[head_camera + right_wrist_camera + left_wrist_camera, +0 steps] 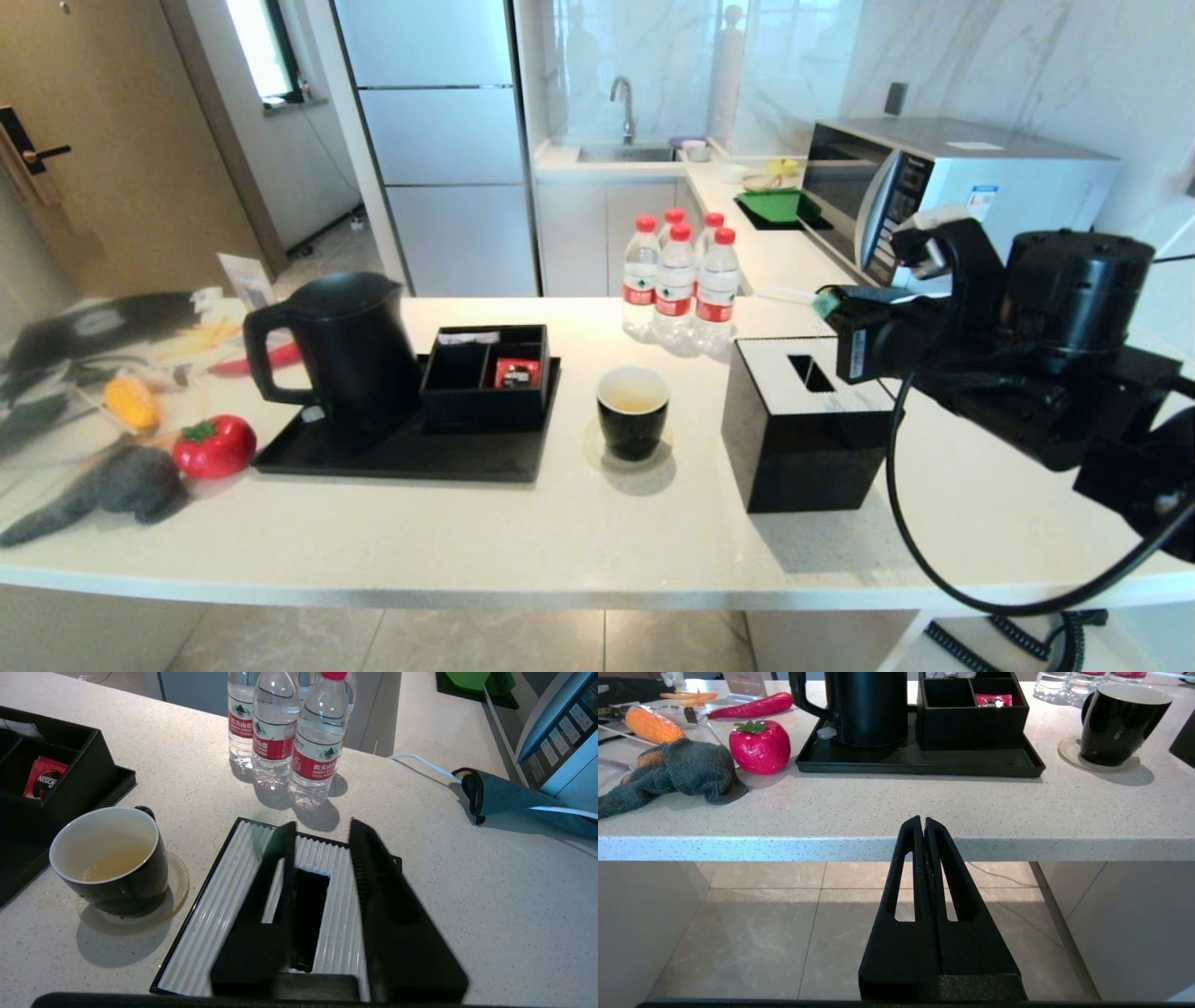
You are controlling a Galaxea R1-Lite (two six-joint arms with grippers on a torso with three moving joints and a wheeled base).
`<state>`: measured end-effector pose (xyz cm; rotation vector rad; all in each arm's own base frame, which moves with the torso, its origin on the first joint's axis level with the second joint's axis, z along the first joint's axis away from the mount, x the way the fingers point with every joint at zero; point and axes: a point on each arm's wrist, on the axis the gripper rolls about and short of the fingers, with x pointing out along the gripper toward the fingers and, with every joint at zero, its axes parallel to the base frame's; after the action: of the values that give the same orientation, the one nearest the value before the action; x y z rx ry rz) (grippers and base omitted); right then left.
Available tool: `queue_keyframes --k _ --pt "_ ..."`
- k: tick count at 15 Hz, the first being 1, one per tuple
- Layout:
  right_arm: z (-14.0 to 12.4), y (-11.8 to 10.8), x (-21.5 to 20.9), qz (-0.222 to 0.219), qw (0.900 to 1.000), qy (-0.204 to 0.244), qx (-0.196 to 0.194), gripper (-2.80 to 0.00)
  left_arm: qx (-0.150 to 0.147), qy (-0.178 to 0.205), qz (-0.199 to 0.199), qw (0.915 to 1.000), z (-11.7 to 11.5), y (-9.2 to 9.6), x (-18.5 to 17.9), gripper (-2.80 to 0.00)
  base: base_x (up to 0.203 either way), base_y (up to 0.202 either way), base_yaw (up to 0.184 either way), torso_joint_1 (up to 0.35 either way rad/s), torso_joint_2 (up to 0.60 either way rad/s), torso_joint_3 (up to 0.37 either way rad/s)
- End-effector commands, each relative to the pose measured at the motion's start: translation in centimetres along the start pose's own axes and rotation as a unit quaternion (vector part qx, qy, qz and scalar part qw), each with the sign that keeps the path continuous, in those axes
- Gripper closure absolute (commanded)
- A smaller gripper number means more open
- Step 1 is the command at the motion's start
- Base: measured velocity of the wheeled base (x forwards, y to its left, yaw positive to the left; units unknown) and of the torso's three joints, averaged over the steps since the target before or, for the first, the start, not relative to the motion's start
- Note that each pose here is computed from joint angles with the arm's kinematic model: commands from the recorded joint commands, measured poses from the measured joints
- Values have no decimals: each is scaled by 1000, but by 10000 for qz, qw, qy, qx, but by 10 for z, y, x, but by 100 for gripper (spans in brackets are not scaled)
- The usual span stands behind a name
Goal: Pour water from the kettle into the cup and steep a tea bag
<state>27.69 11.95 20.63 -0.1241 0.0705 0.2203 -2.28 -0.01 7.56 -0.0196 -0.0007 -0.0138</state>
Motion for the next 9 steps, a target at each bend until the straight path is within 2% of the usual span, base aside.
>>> queue_keyframes --k 1,9 --pt "2 0 1 -9 10000 -79 16 -280 -2 -3 0 10000 0 0 0 0 0 0 0 0 0 0" --pt "5 -2 -2 -47 9999 -149 33 -280 -2 1 0 10000 0 0 0 0 0 0 0 0 0 0"
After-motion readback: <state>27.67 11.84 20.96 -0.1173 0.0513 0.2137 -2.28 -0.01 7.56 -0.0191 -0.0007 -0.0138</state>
